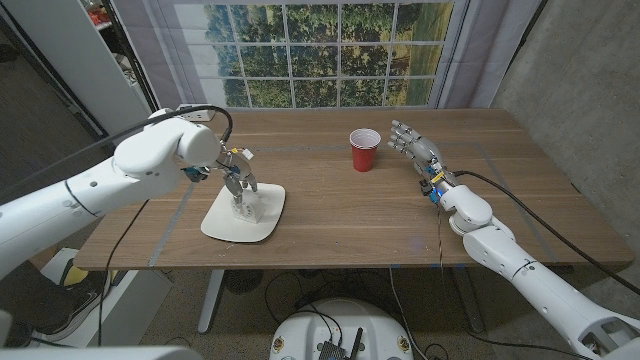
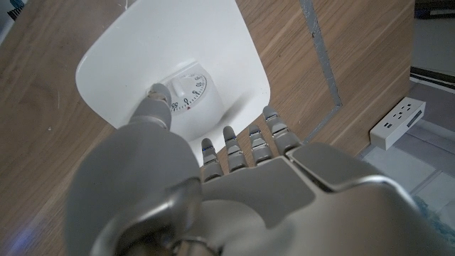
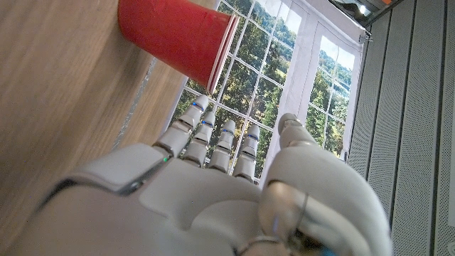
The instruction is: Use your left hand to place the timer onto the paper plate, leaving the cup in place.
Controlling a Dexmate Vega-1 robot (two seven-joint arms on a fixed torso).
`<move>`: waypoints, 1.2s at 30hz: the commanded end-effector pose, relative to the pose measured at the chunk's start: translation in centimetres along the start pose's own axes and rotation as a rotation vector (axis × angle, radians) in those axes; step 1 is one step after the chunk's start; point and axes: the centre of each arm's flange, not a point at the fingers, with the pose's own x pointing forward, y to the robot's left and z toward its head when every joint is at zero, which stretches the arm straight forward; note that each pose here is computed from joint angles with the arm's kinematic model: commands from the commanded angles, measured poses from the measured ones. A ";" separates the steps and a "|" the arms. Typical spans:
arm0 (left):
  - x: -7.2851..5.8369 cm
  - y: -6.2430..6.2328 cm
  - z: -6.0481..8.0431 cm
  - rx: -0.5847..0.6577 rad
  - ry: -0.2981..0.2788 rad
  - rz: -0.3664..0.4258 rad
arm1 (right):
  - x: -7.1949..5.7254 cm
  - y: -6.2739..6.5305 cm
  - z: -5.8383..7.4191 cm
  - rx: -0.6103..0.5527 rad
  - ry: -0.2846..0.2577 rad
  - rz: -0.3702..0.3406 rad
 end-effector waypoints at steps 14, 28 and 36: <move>-2.6 -0.5 -2.6 -0.345 -0.208 0.373 | 0.9 -0.2 0.2 -0.009 0.003 0.017; -2.1 -1.5 -2.7 -0.639 -0.357 0.579 | 0.4 -0.8 0.6 -0.015 -0.003 0.002; -1.3 -2.6 -2.4 -0.824 -0.462 0.661 | 0.2 -0.9 1.0 -0.027 -0.011 0.000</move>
